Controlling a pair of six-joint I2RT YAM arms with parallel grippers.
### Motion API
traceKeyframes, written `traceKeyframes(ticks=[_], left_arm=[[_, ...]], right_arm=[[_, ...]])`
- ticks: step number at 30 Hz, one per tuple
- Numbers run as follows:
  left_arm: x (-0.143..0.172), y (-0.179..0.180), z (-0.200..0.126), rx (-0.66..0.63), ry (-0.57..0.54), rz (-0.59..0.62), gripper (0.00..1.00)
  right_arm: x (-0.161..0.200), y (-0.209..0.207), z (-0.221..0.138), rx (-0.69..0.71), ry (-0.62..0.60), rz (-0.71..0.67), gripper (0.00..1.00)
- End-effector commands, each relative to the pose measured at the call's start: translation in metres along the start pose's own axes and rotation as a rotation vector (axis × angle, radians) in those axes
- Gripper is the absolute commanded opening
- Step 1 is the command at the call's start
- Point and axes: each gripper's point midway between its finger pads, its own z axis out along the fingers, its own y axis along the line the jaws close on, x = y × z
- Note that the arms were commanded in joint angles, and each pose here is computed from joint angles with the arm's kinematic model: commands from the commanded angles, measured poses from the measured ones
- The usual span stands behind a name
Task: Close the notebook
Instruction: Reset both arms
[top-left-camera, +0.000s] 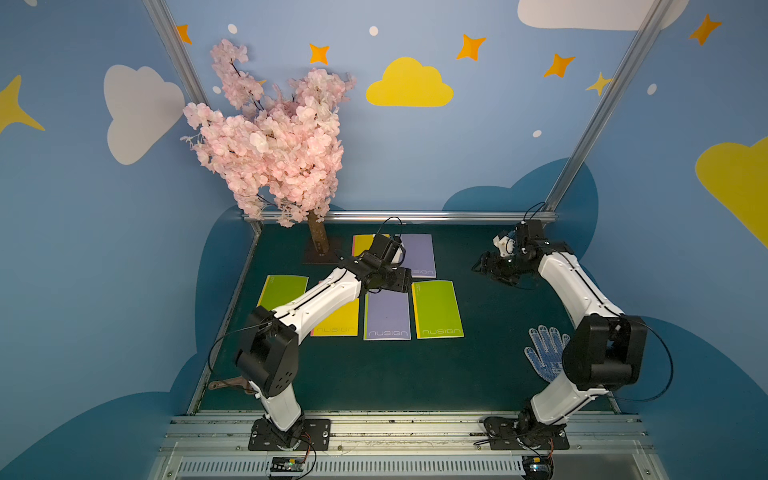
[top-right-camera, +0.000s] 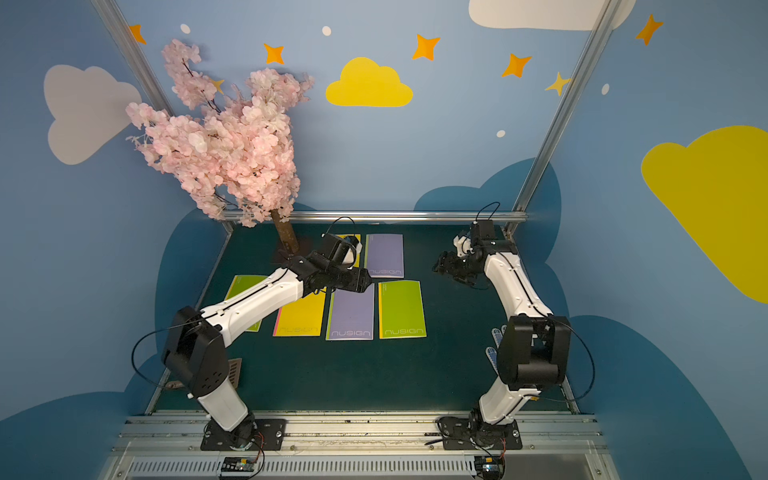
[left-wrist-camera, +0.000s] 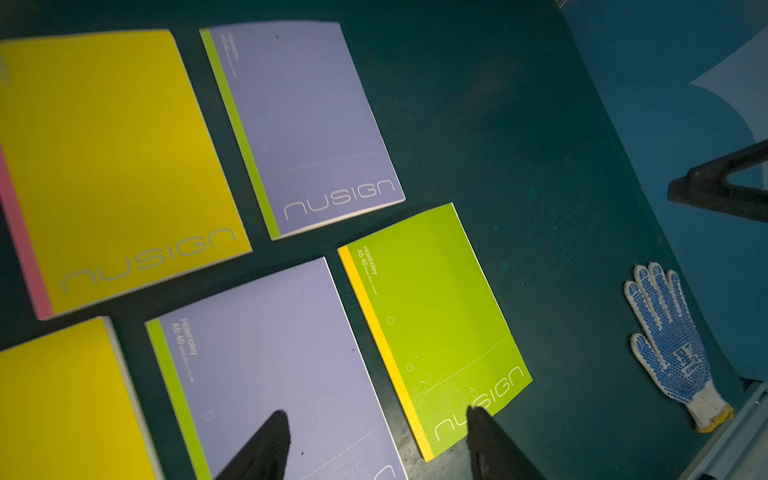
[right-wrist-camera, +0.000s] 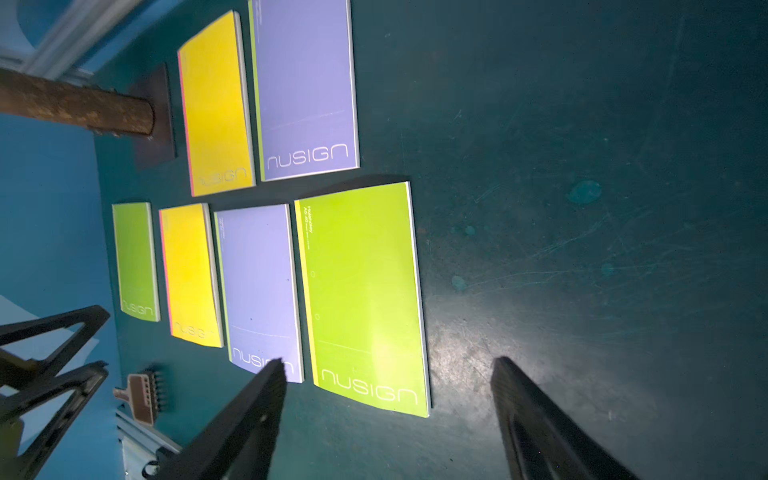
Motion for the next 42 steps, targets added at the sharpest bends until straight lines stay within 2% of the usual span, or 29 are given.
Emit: traceKeyframes(ticks=[1, 3, 6, 13, 19, 22, 27, 32, 39, 42], left_arm=[[-0.011, 0.014, -0.022, -0.047, -0.056, 0.045, 0.76], [-0.014, 0.020, -0.031, -0.059, -0.075, 0.040, 0.81], [-0.019, 0.028, -0.045, -0.065, -0.102, 0.024, 1.00], [-0.019, 0.057, -0.065, -0.142, -0.116, -0.017, 1.00], [-0.021, 0.102, -0.095, -0.237, -0.188, -0.139, 1.00], [-0.023, 0.122, -0.107, -0.299, -0.214, -0.144, 1.00], [-0.021, 0.158, -0.115, -0.357, -0.229, -0.186, 1.00], [-0.014, 0.199, -0.122, -0.412, -0.296, -0.237, 1.00], [0.006, 0.241, -0.116, -0.586, -0.410, -0.086, 1.00], [0.018, 0.260, -0.111, -0.620, -0.444, -0.069, 1.00]], right_arm=[[-0.014, -0.001, -0.021, 0.015, -0.090, -0.002, 0.88], [-0.017, 0.000, -0.029, 0.002, -0.110, -0.013, 0.89], [-0.023, -0.002, -0.037, 0.000, -0.144, 0.009, 0.90], [-0.033, -0.016, -0.049, 0.037, -0.210, 0.040, 0.90], [-0.037, -0.043, -0.063, 0.149, -0.269, 0.081, 0.90], [-0.043, -0.045, -0.067, 0.163, -0.323, 0.024, 0.90], [-0.050, -0.057, -0.065, 0.230, -0.326, 0.003, 0.90], [-0.053, -0.064, -0.051, 0.235, -0.338, -0.034, 0.90], [-0.056, -0.070, -0.042, 0.243, -0.355, -0.051, 0.90], [-0.057, -0.072, -0.037, 0.245, -0.392, -0.090, 0.90]])
